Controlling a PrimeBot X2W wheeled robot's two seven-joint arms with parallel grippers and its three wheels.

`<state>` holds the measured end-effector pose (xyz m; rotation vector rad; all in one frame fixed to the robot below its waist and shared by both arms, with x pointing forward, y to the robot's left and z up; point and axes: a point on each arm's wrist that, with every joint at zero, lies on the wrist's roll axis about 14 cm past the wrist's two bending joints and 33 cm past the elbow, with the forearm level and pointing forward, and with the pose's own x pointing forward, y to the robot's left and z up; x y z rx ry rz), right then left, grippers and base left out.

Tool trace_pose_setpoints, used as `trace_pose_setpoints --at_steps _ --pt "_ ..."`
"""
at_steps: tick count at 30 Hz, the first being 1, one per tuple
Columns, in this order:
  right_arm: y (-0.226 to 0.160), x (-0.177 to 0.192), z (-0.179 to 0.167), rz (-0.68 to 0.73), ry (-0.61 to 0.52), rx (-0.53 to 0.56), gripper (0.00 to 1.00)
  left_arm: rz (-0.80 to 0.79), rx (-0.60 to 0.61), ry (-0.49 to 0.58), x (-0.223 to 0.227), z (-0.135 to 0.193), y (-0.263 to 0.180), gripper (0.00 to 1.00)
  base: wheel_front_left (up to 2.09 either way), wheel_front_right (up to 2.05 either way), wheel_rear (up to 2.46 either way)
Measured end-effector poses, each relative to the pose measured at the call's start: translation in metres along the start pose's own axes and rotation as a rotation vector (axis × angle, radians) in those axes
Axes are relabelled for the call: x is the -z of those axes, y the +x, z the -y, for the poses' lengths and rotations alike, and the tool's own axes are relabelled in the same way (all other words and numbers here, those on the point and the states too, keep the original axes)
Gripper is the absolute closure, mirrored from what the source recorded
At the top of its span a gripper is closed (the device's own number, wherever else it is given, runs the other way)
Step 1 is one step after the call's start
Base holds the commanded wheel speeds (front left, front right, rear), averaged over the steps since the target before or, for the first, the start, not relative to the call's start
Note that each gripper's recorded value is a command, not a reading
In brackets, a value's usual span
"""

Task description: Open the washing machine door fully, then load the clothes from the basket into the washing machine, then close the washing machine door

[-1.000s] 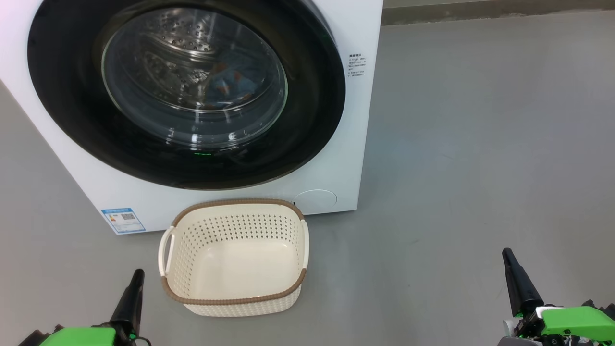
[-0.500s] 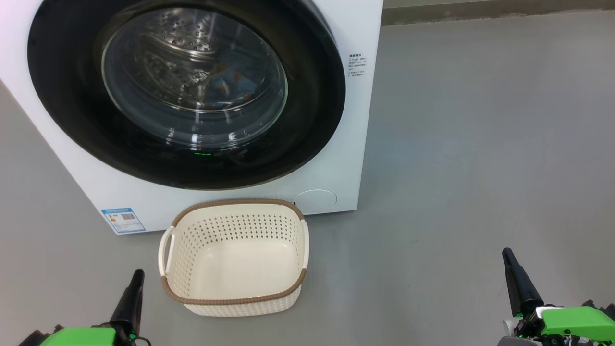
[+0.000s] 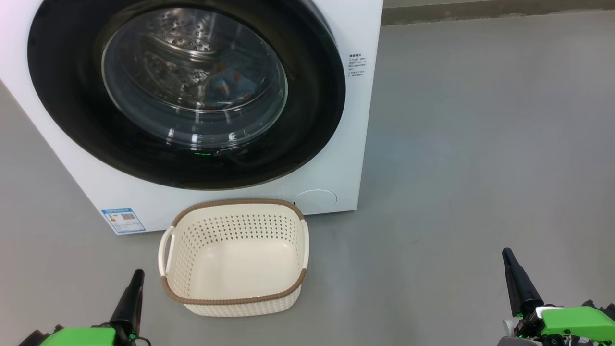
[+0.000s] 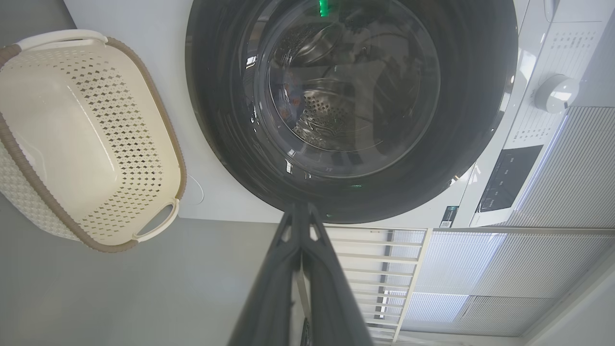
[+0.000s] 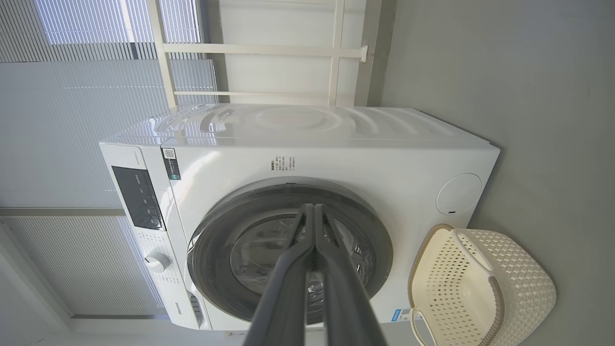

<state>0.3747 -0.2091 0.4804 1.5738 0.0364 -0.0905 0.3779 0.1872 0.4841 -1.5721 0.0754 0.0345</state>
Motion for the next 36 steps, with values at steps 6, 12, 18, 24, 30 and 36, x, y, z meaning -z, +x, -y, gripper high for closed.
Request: trace_pose_setpoints --at_steps 6,12,18,24,30,36 --pt "0.0 0.0 0.0 0.0 0.0 0.0 1.0 0.0 0.0 0.0 0.0 0.0 0.0 1.0 0.0 0.0 0.0" --pt "0.0 0.0 0.0 0.0 0.0 0.0 1.0 0.0 0.0 0.0 0.0 0.0 0.0 1.0 0.0 0.0 0.0" --pt "0.0 0.0 0.0 0.0 0.0 0.0 1.0 0.0 0.0 0.0 0.0 0.0 0.0 1.0 0.0 0.0 0.0" --pt "0.0 0.0 0.0 0.0 0.0 0.0 1.0 0.0 0.0 0.0 0.0 0.0 0.0 1.0 0.0 0.0 0.0" --pt "0.0 0.0001 0.0 0.0 0.0 0.0 1.0 0.0 0.0 0.0 0.0 0.0 0.0 1.0 0.0 0.0 0.0" --pt "0.0 0.0001 0.0 0.0 0.0 0.0 1.0 0.0 0.0 0.0 0.0 0.0 0.0 1.0 0.0 0.0 0.0"
